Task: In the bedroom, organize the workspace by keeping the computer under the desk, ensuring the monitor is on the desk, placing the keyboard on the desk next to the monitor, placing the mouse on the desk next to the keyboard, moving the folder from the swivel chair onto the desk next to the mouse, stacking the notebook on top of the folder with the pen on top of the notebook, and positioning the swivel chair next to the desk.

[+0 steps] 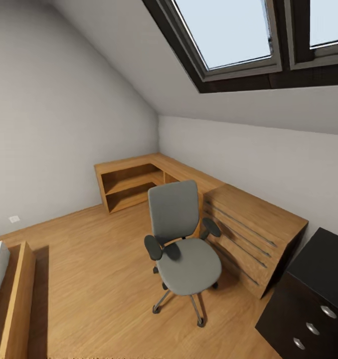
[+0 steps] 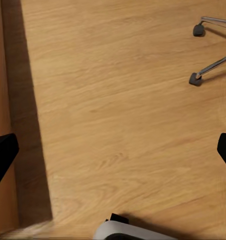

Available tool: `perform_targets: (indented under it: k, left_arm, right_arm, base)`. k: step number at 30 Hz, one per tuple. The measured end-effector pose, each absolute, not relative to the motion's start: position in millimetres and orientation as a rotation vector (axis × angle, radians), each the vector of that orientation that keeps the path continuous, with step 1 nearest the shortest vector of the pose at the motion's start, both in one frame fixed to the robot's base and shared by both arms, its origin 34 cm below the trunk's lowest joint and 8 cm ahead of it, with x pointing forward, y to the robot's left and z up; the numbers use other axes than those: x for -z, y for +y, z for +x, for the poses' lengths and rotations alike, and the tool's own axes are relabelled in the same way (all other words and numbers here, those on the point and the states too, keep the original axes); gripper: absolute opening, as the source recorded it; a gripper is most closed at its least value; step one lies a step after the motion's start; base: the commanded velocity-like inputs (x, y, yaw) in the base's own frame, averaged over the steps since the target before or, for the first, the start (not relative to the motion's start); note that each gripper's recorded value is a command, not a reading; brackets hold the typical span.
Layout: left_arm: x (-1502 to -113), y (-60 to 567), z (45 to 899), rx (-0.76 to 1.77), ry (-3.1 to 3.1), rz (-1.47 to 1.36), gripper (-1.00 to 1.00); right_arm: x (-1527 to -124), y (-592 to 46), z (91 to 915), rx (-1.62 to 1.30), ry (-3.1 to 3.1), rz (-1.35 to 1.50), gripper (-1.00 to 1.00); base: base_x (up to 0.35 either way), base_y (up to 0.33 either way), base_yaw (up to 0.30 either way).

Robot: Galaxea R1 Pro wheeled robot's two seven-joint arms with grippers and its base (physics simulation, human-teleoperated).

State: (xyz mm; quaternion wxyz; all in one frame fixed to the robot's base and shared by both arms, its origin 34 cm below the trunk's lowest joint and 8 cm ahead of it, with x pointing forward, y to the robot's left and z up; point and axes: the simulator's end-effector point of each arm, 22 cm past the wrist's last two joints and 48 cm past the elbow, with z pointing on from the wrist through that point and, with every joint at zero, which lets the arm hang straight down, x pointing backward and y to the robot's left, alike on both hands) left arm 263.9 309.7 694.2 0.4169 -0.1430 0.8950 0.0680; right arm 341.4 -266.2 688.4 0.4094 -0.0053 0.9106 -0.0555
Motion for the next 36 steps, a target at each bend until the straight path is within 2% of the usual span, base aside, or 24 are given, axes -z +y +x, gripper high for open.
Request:
perform_targets:
  k: [36]
  left_arm:
    - [-685, 305, 254, -0.16, 2.3, -0.368, 1.0]
  right_arm:
    - [-678, -266, 330, 0.143, 2.354, -0.028, 1.0]
  base:
    - [0.0, 0.0, 0.259]
